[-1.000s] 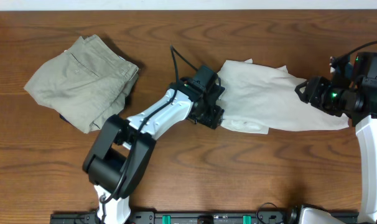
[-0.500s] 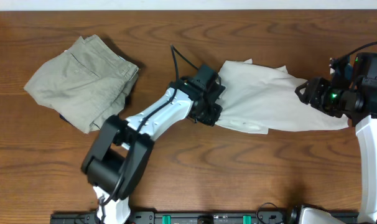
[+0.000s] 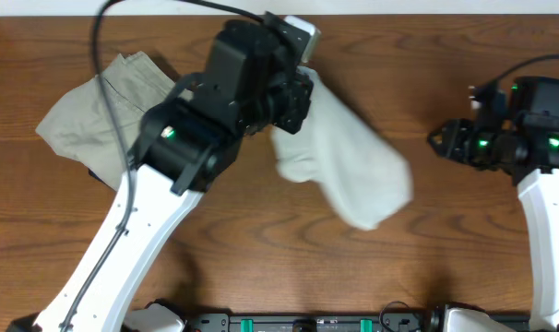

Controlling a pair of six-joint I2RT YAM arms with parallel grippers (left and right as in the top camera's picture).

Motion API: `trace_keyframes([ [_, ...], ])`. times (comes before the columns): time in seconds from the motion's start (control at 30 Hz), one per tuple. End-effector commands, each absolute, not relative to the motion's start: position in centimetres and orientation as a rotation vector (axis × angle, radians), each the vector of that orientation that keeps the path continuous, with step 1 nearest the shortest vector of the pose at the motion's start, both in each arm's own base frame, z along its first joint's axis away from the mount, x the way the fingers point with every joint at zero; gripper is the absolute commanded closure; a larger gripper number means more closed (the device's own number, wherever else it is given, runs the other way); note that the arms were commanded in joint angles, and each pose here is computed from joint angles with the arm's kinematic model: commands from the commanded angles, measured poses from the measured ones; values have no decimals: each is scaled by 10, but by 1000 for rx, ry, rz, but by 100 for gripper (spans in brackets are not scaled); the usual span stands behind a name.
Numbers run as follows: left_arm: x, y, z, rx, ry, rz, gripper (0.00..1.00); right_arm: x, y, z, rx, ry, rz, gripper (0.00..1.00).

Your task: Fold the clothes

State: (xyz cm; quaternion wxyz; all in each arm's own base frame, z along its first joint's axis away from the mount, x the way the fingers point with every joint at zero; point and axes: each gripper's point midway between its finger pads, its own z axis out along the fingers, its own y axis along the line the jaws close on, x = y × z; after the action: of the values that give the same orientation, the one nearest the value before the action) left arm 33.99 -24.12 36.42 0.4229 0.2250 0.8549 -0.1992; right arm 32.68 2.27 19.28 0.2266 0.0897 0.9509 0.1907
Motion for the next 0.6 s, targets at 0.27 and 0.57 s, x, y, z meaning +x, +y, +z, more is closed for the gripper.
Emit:
trace_keyframes([
  [0.27, 361, -238, 366, 546, 2096, -409, 94, 297, 141, 190, -533, 2564, 819, 42],
  [0.57, 372, -226, 417, 466, 1959, -339, 94, 296, 189, 186, -563, 2570, 685, 28],
])
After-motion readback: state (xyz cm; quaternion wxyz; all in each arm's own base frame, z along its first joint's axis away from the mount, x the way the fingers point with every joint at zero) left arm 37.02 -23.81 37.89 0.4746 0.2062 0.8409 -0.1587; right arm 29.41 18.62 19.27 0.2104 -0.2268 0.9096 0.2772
